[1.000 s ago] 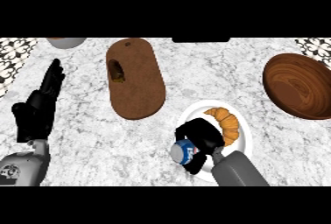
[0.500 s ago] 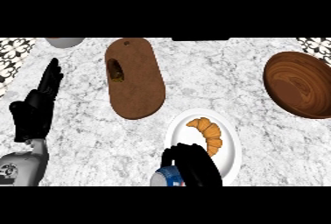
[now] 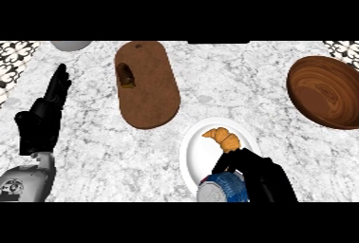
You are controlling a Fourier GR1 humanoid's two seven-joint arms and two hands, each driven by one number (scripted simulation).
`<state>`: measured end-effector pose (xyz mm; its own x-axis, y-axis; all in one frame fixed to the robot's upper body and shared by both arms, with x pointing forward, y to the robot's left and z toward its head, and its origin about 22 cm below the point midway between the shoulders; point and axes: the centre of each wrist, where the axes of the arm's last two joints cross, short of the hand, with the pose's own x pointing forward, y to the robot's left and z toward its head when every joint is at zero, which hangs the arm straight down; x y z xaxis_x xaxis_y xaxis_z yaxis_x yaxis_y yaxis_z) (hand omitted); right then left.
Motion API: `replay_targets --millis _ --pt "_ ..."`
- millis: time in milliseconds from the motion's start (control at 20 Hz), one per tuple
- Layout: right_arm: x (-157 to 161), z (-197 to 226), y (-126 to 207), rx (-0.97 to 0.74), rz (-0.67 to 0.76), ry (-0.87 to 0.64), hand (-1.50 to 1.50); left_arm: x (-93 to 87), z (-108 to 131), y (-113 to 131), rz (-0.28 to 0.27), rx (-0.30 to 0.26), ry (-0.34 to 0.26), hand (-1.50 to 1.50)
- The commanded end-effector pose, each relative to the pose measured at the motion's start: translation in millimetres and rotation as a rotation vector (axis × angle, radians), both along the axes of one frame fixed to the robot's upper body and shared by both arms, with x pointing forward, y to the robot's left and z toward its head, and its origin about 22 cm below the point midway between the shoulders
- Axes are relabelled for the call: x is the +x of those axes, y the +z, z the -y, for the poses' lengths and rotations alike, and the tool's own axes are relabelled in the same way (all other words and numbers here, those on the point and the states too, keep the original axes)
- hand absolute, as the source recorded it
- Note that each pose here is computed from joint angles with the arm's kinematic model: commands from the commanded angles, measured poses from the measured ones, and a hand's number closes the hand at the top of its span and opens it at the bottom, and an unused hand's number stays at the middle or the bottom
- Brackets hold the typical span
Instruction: Pick the can from the plate and place it in the bowl
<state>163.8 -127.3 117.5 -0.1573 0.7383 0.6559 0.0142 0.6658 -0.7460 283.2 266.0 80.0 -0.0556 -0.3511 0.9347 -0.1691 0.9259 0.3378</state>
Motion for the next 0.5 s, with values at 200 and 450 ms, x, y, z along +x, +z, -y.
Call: replay_targets --millis 200,450 --pt "34.7 62.0 30.4 0.125 0.073 -0.198 1.5 2.7 -13.6 -7.9 0.01 -0.014 -0.006 0.0" --pt "73.6 132.4 20.1 0.157 0.148 -0.306 1.5 -3.2 -1.8 -9.3 0.008 -0.006 -0.019 0.0"
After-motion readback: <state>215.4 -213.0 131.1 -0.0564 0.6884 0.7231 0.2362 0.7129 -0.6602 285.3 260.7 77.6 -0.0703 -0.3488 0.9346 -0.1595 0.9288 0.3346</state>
